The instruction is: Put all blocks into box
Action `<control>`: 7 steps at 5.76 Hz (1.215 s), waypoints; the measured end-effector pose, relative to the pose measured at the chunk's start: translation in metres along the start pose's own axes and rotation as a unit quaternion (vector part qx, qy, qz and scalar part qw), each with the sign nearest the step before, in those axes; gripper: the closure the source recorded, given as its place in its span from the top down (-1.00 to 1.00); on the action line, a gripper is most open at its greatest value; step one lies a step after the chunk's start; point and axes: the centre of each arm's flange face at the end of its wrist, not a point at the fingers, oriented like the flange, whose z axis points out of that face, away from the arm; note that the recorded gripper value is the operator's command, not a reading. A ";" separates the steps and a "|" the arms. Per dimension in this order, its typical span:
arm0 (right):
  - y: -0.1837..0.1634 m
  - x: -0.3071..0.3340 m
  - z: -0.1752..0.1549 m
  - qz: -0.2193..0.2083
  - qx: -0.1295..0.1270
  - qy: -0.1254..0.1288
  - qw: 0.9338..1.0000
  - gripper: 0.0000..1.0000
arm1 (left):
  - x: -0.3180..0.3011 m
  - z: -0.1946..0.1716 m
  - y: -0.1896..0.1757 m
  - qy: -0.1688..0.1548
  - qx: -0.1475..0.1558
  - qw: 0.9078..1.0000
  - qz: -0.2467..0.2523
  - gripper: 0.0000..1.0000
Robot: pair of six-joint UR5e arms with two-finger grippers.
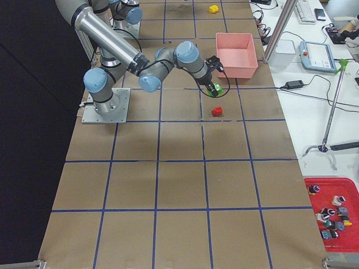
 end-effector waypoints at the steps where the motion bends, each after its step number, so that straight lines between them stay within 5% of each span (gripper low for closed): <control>1: -0.055 -0.039 0.033 -0.044 0.025 -0.054 0.997 -0.92 | -0.003 -0.056 -0.033 0.018 -0.007 0.999 -0.048 -0.52; 3: -0.163 -0.096 0.112 -0.095 0.022 -0.128 0.987 -0.89 | 0.002 -0.129 -0.085 0.045 -0.028 0.981 -0.186 -0.52; 5: -0.210 -0.129 0.161 -0.113 0.016 -0.157 0.981 -0.86 | 0.034 -0.140 -0.140 0.050 -0.037 0.958 -0.280 -0.52; 6: -0.218 -0.139 0.178 -0.118 0.014 -0.164 0.979 -0.78 | 0.051 -0.137 -0.179 0.048 -0.036 0.955 -0.292 -0.52; 7: -0.222 -0.142 0.191 -0.121 0.012 -0.168 0.978 0.98 | 0.068 -0.138 -0.232 0.040 -0.029 0.955 -0.291 -0.52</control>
